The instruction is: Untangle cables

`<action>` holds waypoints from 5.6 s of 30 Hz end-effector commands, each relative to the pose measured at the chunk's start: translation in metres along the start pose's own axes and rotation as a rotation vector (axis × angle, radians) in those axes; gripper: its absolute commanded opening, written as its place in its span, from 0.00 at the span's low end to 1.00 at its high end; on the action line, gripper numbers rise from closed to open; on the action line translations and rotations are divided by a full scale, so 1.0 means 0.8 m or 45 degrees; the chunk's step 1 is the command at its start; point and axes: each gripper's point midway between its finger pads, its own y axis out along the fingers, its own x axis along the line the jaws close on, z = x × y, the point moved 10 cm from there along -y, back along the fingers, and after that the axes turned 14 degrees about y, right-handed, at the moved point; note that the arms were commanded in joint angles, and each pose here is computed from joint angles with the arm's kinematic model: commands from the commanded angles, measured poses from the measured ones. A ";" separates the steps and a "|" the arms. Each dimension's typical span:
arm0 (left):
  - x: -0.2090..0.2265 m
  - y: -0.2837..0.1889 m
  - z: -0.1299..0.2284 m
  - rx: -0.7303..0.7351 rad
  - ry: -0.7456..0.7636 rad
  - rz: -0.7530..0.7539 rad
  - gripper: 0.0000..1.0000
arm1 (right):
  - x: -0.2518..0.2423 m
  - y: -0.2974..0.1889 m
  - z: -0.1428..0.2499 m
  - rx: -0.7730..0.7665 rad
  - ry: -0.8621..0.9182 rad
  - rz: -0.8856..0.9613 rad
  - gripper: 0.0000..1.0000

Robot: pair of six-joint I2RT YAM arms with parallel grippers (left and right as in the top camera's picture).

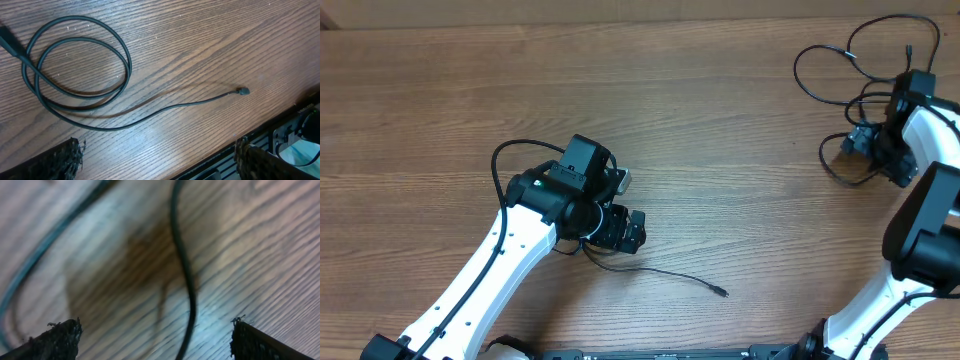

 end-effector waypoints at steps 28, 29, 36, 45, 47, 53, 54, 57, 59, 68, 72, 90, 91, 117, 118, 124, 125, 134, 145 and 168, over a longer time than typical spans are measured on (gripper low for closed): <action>-0.005 -0.010 -0.004 -0.045 0.020 -0.004 0.99 | 0.014 0.006 -0.008 0.201 -0.100 -0.457 0.04; -0.005 -0.010 -0.004 -0.045 0.020 -0.004 1.00 | 0.013 0.007 -0.010 0.185 -0.116 -0.445 0.04; -0.005 -0.010 -0.004 -0.045 0.020 -0.004 1.00 | 0.005 0.011 -0.026 0.050 -0.091 -0.332 0.04; -0.005 -0.010 -0.004 -0.045 0.020 -0.004 1.00 | 0.015 0.008 -0.042 -0.079 -0.127 -0.389 0.04; -0.005 -0.010 -0.004 -0.045 0.020 -0.004 1.00 | 0.015 0.008 -0.043 -0.093 -0.159 -0.393 0.04; -0.005 -0.010 -0.004 -0.045 0.020 -0.004 0.99 | 0.015 0.009 -0.042 -0.085 -0.151 -0.391 0.39; -0.005 -0.010 -0.004 -0.045 0.020 -0.004 1.00 | 0.014 0.009 -0.041 -0.075 -0.135 -0.389 0.60; -0.005 -0.010 -0.004 -0.045 0.020 -0.004 1.00 | 0.014 0.009 -0.037 -0.034 -0.076 -0.390 0.95; -0.005 -0.010 -0.004 -0.045 0.020 -0.004 1.00 | 0.013 0.009 -0.034 -0.003 -0.054 -0.396 1.00; -0.005 -0.010 -0.004 -0.045 0.020 -0.004 0.99 | 0.005 -0.048 -0.040 -0.016 0.054 -0.417 1.00; -0.005 -0.010 -0.004 -0.045 0.020 -0.004 1.00 | 0.005 -0.090 -0.032 0.023 0.073 -0.545 1.00; -0.005 -0.010 -0.004 -0.045 0.020 -0.004 1.00 | 0.005 -0.022 0.043 0.212 0.311 -0.286 1.00; -0.005 -0.010 -0.004 -0.045 0.020 -0.004 0.99 | 0.005 -0.018 0.045 0.214 0.317 -0.297 1.00; -0.005 -0.010 -0.004 -0.045 0.020 -0.004 0.99 | 0.042 -0.001 0.062 0.161 0.329 -0.498 0.08; -0.005 -0.010 -0.004 -0.045 0.020 -0.004 1.00 | 0.042 -0.001 0.062 0.160 0.328 -0.499 0.11; -0.005 -0.010 -0.004 -0.045 0.020 -0.004 1.00 | 0.035 0.001 0.059 0.152 0.341 -0.462 0.09; -0.005 -0.010 -0.004 -0.045 0.020 -0.004 1.00 | 0.031 0.001 0.058 0.149 0.351 -0.440 0.04; -0.005 -0.010 -0.004 -0.045 0.020 -0.004 0.99 | -0.013 0.001 0.039 0.109 0.448 -0.296 0.04; -0.005 -0.010 -0.004 -0.045 0.020 -0.004 0.99 | -0.092 -0.064 0.008 -0.081 0.651 -0.239 0.04; -0.005 -0.010 -0.004 -0.045 0.020 -0.004 1.00 | -0.205 -0.194 0.039 -0.456 1.174 -0.073 0.04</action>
